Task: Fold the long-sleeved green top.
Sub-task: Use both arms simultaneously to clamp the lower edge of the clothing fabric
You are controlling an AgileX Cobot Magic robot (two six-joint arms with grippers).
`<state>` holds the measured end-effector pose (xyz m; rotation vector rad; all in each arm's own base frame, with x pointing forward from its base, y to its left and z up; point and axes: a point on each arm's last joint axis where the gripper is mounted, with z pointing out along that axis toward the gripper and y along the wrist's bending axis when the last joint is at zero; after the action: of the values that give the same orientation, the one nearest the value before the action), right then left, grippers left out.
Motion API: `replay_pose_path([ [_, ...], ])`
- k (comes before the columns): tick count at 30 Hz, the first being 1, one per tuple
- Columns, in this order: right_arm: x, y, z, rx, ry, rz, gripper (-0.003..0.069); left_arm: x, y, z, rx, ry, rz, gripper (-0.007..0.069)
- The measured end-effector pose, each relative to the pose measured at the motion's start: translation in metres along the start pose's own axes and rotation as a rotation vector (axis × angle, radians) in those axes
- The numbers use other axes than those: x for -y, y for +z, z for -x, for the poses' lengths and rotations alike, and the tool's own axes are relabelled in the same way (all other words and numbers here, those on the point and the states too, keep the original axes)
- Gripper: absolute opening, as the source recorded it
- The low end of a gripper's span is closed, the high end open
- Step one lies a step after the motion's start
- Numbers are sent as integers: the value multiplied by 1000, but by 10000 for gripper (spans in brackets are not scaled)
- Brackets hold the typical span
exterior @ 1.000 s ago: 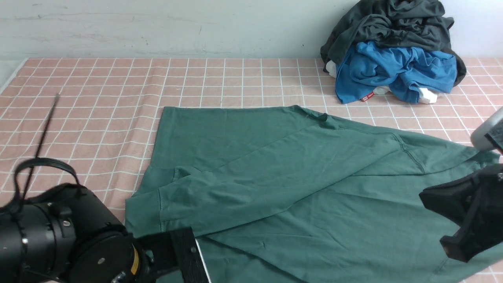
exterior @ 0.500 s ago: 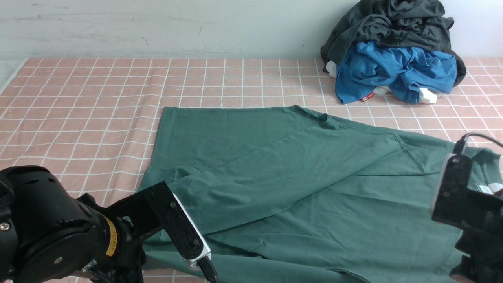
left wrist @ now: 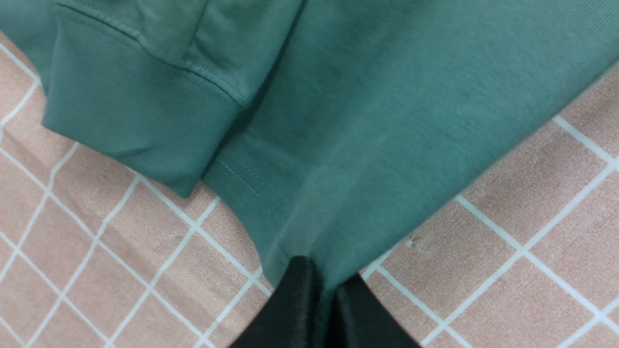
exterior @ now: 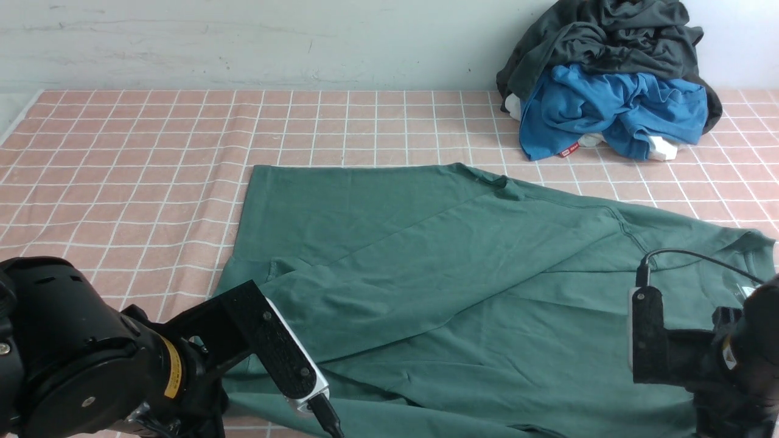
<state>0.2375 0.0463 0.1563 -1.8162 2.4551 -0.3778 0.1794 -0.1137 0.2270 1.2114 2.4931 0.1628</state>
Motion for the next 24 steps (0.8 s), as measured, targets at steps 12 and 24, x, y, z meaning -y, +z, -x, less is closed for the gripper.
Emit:
replay_pose_path([
  [12, 1, -19, -4, 45, 106, -63, -10, 2, 0, 0, 3, -21, -20, 6],
  [24, 1, -24, -7, 30, 106, -75, 191, 2, 0, 0, 3, -21, -21, 6],
])
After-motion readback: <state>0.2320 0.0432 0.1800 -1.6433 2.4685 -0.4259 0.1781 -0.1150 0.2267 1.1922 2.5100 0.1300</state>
